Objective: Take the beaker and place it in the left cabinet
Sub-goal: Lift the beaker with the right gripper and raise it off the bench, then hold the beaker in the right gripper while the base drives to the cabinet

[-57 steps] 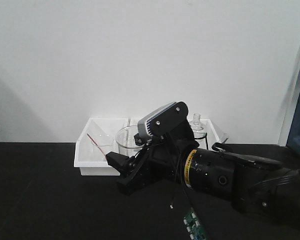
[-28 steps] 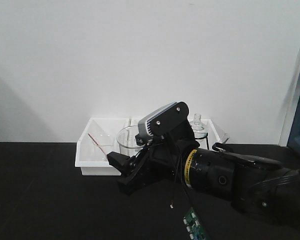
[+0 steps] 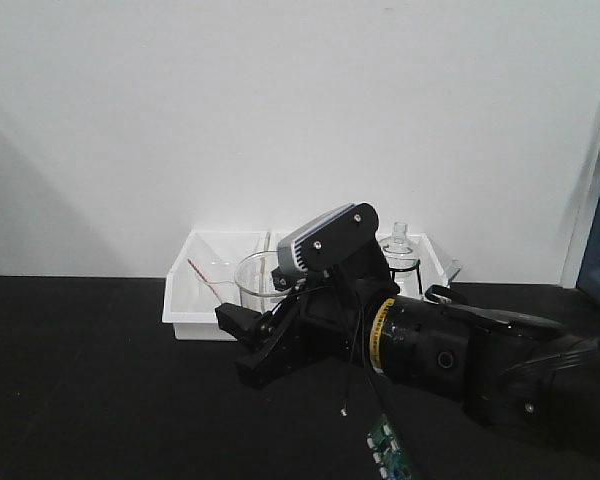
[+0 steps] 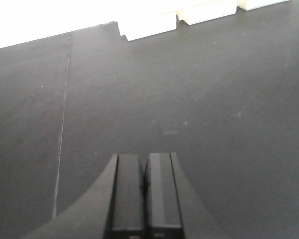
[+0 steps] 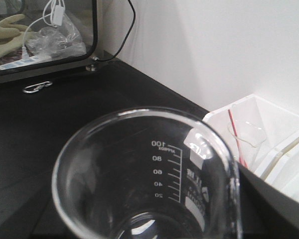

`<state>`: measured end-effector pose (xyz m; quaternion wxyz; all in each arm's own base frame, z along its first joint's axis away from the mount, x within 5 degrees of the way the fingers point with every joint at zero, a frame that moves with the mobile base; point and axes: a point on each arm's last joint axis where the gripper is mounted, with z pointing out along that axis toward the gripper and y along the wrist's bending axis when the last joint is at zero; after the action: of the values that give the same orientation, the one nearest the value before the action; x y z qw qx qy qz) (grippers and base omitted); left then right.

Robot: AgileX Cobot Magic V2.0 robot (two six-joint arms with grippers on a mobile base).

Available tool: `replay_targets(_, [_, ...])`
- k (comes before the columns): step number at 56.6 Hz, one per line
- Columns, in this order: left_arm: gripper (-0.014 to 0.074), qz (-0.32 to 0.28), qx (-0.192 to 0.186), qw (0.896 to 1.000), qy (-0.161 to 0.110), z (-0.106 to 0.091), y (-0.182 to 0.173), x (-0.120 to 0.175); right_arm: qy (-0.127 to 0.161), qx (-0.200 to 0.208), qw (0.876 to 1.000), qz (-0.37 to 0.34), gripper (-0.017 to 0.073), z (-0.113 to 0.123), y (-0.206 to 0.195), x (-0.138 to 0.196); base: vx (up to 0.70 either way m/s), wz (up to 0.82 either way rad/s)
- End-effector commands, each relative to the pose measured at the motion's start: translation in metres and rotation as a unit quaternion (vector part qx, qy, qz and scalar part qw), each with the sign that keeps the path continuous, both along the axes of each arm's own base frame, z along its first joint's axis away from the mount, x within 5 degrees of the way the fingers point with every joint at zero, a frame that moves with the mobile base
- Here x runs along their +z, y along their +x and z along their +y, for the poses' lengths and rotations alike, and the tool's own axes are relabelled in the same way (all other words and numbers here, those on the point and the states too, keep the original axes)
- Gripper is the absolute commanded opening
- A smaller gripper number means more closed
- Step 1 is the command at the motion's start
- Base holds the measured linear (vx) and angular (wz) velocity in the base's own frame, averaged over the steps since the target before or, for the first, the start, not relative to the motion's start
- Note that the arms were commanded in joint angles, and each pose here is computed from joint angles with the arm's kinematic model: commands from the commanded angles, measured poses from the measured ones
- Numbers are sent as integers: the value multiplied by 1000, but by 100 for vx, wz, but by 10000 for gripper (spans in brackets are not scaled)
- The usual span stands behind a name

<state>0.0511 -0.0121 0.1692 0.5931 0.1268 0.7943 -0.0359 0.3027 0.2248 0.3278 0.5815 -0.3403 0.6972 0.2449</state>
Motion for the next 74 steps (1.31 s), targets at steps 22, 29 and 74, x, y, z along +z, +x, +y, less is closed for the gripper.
replay_targets(22, [-6,-54,0,998,-14,0,1,14,33,9,999,-31,100,-4,-7,29,-16,2])
replay_targets(29, [-6,-54,0,998,-14,0,1,14,33,9,999,-31,100,-4,-7,29,-19,7])
replay_targets(74, [-6,-54,0,998,-14,0,1,14,33,9,999,-31,100,-4,-7,29,-25,16])
